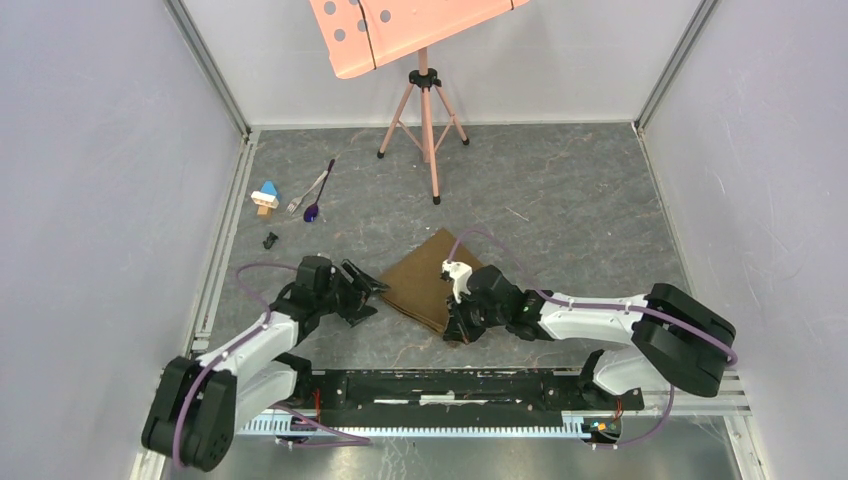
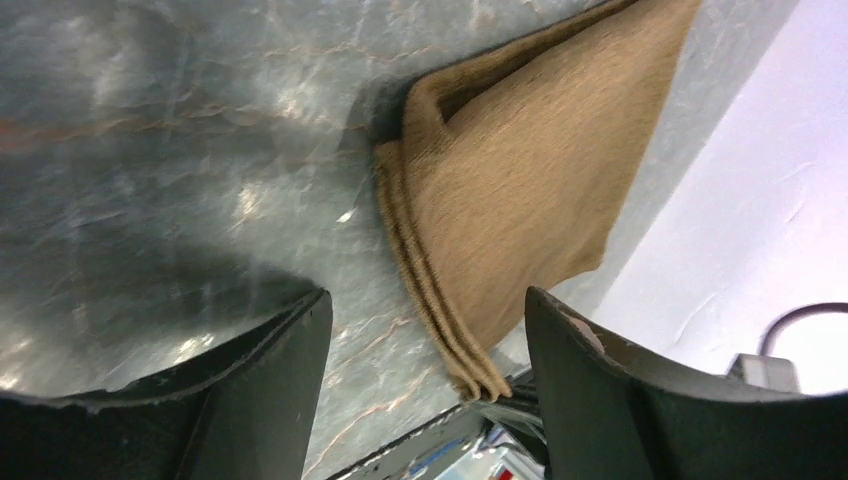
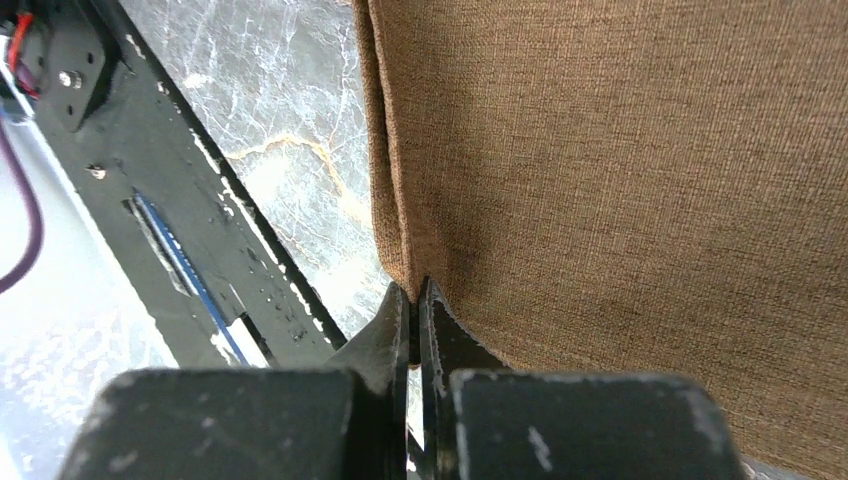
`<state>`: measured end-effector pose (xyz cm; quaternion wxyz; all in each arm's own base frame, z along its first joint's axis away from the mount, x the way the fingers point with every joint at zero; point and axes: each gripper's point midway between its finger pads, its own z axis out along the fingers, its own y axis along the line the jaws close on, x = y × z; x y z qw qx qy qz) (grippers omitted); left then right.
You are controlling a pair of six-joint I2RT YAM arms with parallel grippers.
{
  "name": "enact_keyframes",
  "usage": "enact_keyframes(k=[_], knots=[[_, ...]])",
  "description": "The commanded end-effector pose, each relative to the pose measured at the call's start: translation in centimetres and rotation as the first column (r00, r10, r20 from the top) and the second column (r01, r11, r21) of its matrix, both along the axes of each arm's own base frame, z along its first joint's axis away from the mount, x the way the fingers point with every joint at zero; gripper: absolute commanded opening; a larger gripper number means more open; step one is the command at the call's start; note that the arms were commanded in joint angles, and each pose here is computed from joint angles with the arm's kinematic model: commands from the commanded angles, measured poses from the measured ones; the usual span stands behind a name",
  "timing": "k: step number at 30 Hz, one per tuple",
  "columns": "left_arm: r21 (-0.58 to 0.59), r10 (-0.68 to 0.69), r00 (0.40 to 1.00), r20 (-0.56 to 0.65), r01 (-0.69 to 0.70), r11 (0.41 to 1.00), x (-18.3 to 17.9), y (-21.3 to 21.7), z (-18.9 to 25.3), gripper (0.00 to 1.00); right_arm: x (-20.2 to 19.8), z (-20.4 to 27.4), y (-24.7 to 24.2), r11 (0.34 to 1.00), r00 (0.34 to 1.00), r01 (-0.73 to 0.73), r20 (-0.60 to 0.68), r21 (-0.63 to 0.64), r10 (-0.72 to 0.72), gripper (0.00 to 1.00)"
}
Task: Fold the napkin into a case and place the utensils inside
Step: Pick up the lower triangle-folded napkin from the center of the board.
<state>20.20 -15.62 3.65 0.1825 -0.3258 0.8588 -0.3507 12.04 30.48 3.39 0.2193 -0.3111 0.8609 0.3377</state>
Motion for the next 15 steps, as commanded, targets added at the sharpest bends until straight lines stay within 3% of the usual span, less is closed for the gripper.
enact_keyframes(k=[1,4,9,15], knots=[[-0.163,0.03,0.997,0.07,-0.018,0.987,2.8,-2.1,2.5,0.76,-0.1,2.3,1.4,0.986,0.999,-0.012,-0.034,0.168,0.018,0.0],[-0.171,0.03,0.998,0.053,-0.02,0.985,3.3,-2.4,1.9,0.71,0.3,1.9,0.7,0.985,0.999,0.011,-0.052,0.174,-0.002,0.0],[-0.175,0.031,0.999,0.017,-0.028,0.984,3.4,-2.6,0.8,0.52,0.9,2.1,0.4,0.983,0.999,0.021,-0.049,0.184,-0.013,0.0],[-0.112,0.046,0.997,0.054,-0.04,0.993,3.8,-1.7,0.8,0.3,1.0,2.0,0.4,0.982,0.999,0.01,-0.055,0.189,0.001,0.0]])
